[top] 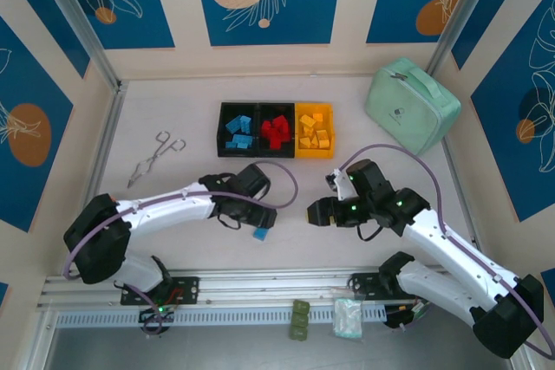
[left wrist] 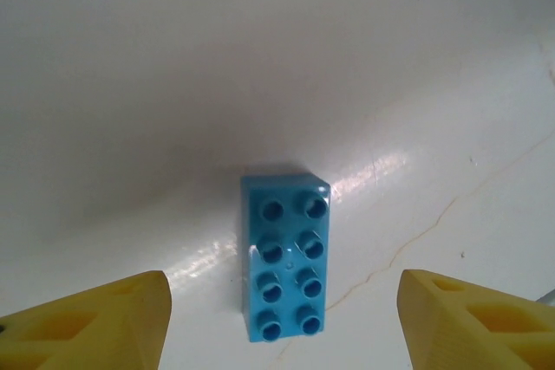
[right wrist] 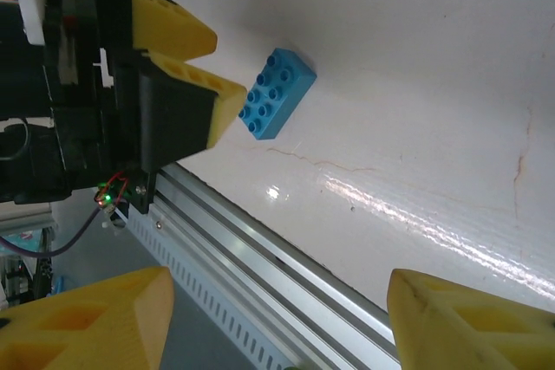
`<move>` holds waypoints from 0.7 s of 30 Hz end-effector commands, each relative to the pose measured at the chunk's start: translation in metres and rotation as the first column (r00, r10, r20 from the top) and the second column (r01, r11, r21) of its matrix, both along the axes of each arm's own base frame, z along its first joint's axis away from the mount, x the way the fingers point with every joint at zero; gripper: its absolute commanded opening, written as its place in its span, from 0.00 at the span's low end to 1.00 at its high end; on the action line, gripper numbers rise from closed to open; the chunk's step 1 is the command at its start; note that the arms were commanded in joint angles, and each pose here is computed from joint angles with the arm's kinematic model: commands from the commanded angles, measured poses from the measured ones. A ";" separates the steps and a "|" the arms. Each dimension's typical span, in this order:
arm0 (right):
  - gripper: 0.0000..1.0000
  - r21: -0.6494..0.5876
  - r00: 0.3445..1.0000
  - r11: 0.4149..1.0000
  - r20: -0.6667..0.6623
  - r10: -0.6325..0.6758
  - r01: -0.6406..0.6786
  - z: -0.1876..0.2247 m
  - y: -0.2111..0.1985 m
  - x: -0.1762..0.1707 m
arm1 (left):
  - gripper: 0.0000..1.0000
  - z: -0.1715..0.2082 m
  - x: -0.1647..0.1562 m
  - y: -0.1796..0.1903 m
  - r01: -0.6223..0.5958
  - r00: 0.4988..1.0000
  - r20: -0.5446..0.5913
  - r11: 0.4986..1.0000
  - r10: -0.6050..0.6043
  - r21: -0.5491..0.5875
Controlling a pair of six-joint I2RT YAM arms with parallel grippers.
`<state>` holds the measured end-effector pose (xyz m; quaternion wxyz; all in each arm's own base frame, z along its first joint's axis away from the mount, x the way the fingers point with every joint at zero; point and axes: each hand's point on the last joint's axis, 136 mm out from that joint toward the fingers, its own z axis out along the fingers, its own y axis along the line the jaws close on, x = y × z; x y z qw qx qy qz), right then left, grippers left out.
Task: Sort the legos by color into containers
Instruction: Pick up the lego from the middle-left of the table.
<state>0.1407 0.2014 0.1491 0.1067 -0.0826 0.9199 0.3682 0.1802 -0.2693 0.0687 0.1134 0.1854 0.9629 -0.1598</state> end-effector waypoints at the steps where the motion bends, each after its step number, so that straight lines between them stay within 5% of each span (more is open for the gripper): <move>1: 0.67 -0.013 1.000 1.000 -0.025 -0.011 0.011 -0.009 -0.001 -0.004 | 0.69 -0.013 -0.006 -0.009 -0.013 1.000 0.006 1.000 0.013 0.023; 8: 0.67 -0.008 1.000 1.000 -0.022 -0.022 0.022 -0.012 -0.002 -0.005 | 0.61 -0.043 -0.006 -0.001 -0.036 0.999 0.045 0.982 0.028 0.185; 17: 0.67 -0.016 1.000 1.000 -0.016 -0.027 0.026 -0.014 -0.002 -0.003 | 0.22 -0.043 -0.003 0.003 -0.048 0.997 0.070 0.976 0.034 0.214; 21: 0.67 -0.009 1.000 1.000 -0.010 -0.026 0.026 -0.013 -0.001 -0.001 | 0.19 -0.027 0.003 0.010 -0.069 0.994 0.100 0.977 0.050 0.200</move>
